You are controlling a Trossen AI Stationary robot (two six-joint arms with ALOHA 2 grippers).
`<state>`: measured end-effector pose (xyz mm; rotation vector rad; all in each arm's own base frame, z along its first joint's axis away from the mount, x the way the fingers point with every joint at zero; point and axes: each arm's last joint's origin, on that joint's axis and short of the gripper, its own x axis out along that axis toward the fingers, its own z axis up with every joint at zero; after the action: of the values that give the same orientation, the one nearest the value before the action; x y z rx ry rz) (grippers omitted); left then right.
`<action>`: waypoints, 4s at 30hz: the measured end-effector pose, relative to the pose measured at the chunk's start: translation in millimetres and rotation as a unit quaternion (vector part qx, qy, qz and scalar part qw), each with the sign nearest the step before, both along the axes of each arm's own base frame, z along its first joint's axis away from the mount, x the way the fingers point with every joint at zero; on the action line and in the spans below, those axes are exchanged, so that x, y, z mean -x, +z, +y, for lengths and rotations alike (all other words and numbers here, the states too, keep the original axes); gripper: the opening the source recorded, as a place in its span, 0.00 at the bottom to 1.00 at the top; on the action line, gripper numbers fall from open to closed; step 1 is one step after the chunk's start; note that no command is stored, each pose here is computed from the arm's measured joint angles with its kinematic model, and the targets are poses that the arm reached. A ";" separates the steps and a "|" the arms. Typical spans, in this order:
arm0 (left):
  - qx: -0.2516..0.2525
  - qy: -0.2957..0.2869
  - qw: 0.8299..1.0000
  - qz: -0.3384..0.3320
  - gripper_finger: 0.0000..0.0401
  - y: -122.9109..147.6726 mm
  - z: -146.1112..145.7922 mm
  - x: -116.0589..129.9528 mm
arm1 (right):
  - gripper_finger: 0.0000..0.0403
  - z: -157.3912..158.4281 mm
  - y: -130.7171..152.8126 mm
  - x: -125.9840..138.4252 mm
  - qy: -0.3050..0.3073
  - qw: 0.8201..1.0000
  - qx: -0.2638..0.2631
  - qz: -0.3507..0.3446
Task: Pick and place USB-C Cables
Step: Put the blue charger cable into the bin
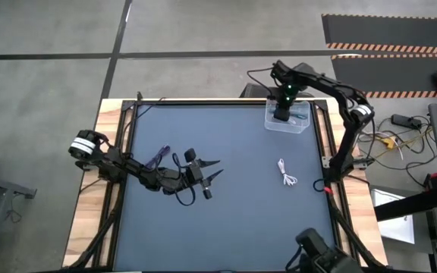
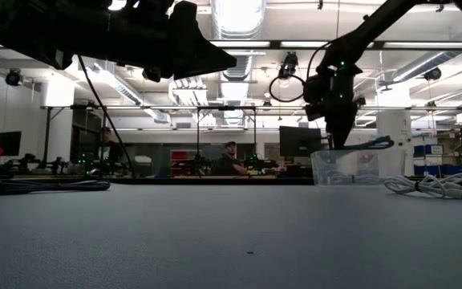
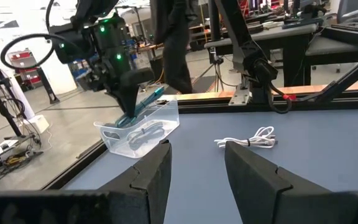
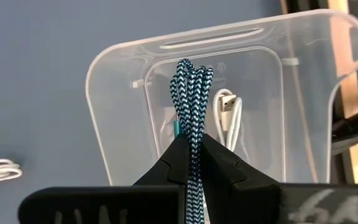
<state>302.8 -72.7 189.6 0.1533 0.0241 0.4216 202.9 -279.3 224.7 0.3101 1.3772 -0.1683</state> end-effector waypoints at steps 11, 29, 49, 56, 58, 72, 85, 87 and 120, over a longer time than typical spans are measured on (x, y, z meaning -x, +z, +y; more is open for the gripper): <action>0.000 0.000 1.000 0.000 0.34 0.0 -0.1 0.0 | 0.03 -6.0 -16.0 -4.2 0.013 1.000 -0.010 0.008; -0.001 0.000 1.000 0.004 0.34 -0.7 0.0 0.0 | 0.03 -9.6 -20.0 -8.6 0.028 0.999 -0.009 -0.024; -0.001 0.000 1.000 0.003 0.34 -0.7 0.0 0.0 | 0.03 -8.0 -31.7 -7.5 0.027 0.999 -0.005 -0.028; -0.001 0.000 1.000 0.003 0.34 -0.7 -0.1 0.0 | 0.03 -5.4 -42.5 -5.7 0.030 0.999 -0.004 -0.027; -0.001 0.000 1.000 0.003 0.34 -0.8 0.0 0.0 | 0.03 -4.8 -45.1 -5.2 0.031 0.999 -0.004 -0.027; -0.001 0.000 1.000 0.003 0.34 -0.6 0.0 0.0 | 0.03 0.1 -59.2 -1.8 0.039 0.999 -0.006 -0.025; -0.001 0.000 1.000 0.003 0.34 -0.6 -0.1 0.0 | 0.03 4.7 -72.1 1.4 0.040 0.999 -0.006 -0.026; -0.001 0.000 1.000 0.003 0.34 -0.6 0.0 0.0 | 0.03 4.9 -72.4 1.6 0.040 0.999 -0.006 -0.026; -0.001 0.000 1.000 0.003 0.34 -0.6 0.1 0.0 | 0.31 5.2 -28.6 2.1 -0.026 0.999 0.005 -0.031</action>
<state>302.8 -72.6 188.9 0.1554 0.0293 0.4217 200.8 -274.1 196.1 0.3409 1.3075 -0.2075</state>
